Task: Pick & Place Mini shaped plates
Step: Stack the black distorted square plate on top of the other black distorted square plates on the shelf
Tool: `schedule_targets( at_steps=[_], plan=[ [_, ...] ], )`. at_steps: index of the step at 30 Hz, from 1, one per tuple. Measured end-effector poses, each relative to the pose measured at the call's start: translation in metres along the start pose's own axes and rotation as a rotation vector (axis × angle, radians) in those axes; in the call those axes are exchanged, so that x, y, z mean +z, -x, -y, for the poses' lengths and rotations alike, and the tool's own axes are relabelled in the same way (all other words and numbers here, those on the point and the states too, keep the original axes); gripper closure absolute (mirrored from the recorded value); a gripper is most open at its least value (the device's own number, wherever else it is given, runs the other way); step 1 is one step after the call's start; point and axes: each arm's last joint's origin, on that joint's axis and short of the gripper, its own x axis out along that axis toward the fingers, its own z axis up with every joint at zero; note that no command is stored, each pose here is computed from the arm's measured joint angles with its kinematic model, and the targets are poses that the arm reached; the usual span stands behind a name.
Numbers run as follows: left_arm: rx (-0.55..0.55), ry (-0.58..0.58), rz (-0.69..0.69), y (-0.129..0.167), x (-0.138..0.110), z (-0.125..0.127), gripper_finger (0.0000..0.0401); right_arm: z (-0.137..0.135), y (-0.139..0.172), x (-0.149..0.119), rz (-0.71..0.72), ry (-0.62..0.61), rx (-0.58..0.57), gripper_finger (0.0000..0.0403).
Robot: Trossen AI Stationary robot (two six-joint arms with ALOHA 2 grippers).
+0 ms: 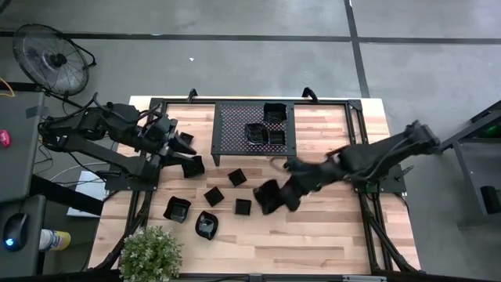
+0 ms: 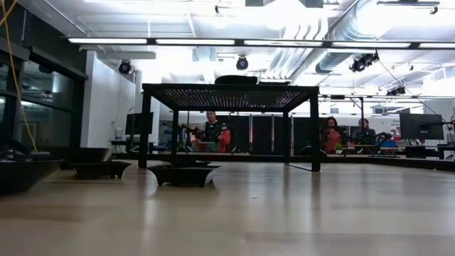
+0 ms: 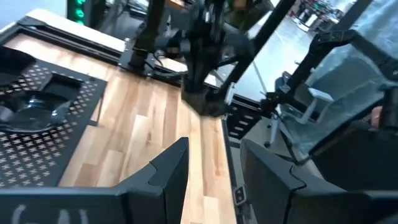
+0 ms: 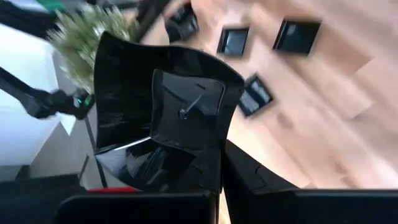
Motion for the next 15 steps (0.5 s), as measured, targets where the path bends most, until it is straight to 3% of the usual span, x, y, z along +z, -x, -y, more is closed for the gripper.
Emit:
schedule_targets(
  at_steps=[9,15],
  plan=[
    [0.064,0.011,0.031,0.000,0.001,-0.002,0.0259,0.040,0.070,0.037,0.132,0.030,-0.042,0.0403],
    [0.139,0.024,0.067,-0.001,0.002,-0.004,0.0259,0.078,0.090,0.070,0.183,0.025,-0.121,0.0403]
  ],
)
